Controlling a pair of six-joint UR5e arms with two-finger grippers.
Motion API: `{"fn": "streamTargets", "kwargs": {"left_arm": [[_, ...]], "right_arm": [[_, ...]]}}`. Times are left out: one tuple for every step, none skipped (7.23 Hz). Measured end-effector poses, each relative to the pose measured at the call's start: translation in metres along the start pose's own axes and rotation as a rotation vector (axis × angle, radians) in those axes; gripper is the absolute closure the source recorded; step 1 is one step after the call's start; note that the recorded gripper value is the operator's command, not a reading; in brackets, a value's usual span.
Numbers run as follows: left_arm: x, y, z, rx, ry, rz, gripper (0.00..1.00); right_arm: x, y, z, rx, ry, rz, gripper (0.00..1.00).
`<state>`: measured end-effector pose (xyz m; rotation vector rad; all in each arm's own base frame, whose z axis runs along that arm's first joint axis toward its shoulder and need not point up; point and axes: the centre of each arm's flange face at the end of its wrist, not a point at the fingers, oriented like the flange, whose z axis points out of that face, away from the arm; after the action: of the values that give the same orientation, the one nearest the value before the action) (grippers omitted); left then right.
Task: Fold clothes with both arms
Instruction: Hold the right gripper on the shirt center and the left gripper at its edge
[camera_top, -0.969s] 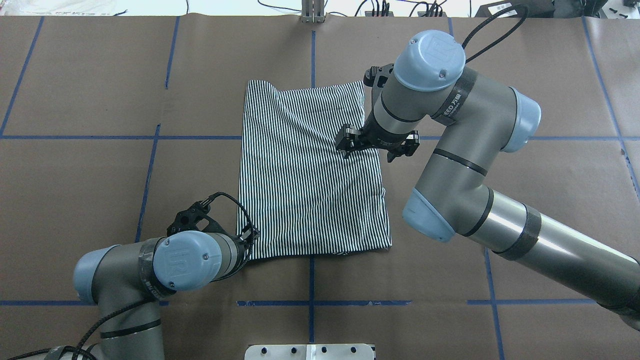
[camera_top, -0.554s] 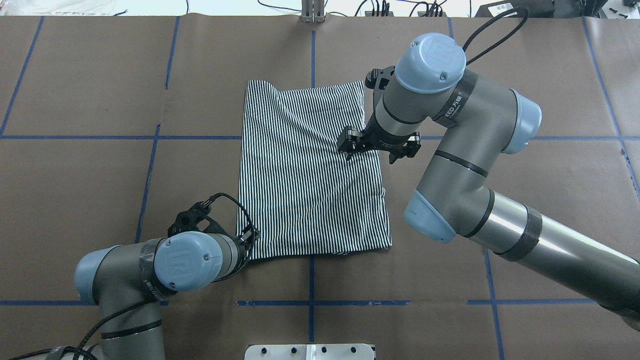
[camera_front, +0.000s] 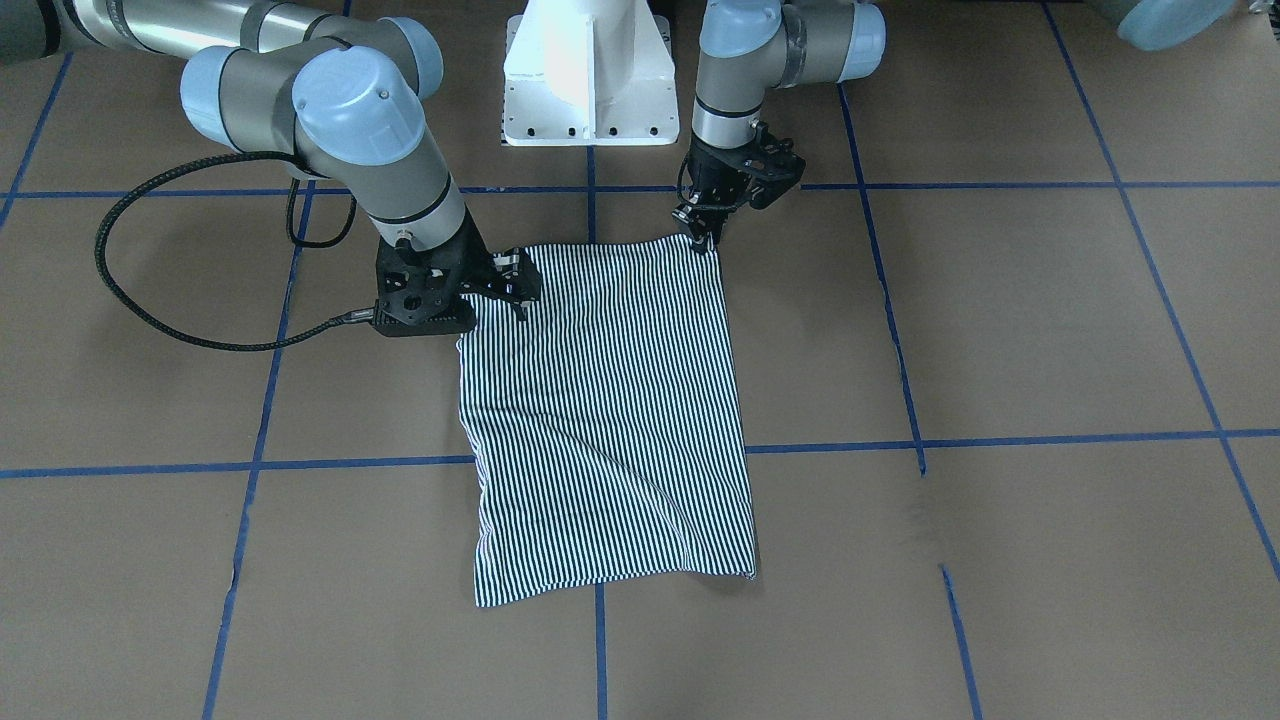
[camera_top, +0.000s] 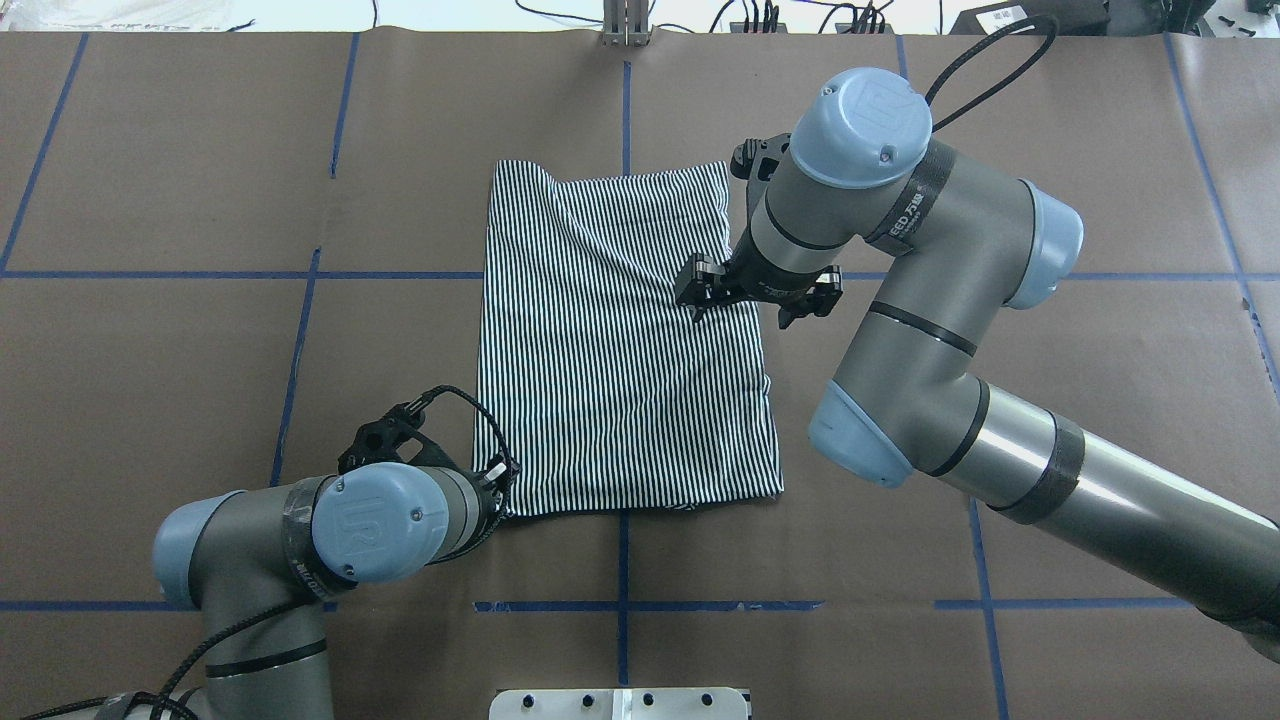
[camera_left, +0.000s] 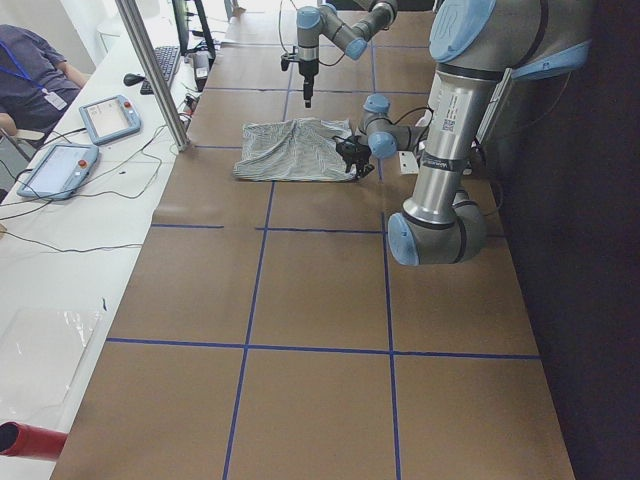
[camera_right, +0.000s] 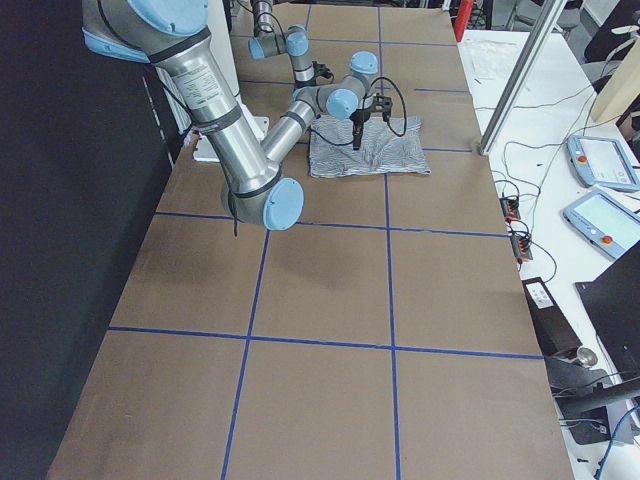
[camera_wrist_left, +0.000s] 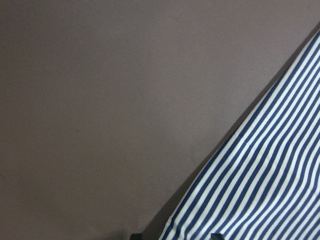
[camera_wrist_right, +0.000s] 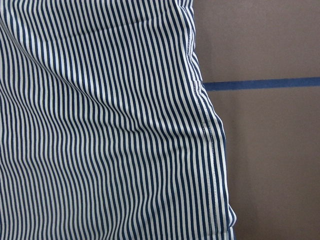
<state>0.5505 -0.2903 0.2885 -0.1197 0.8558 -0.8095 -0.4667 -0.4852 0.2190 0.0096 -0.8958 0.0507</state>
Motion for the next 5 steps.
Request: {"fn": "streamTargets", "kwargs": {"left_arm": [[0.001, 0.001, -0.002, -0.003, 0.003, 0.006, 1.00], [0.002, 0.001, -0.005, -0.007, 0.008, 0.011, 1.00], [0.004, 0.000, -0.010, -0.012, 0.017, 0.019, 1.00], [0.006, -0.001, -0.019, -0.019, 0.032, 0.045, 1.00], [0.007, -0.002, -0.024, -0.022, 0.042, 0.090, 1.00]], "right_arm": [[0.001, 0.000, 0.000, 0.000, 0.001, 0.001, 0.00], [0.002, 0.001, 0.001, -0.001, 0.002, 0.004, 0.00], [0.004, 0.001, 0.001, -0.001, 0.003, 0.008, 0.00], [0.006, 0.004, 0.001, -0.002, 0.001, 0.026, 0.00], [0.012, 0.013, 0.003, -0.001, -0.017, 0.073, 0.00]]}}
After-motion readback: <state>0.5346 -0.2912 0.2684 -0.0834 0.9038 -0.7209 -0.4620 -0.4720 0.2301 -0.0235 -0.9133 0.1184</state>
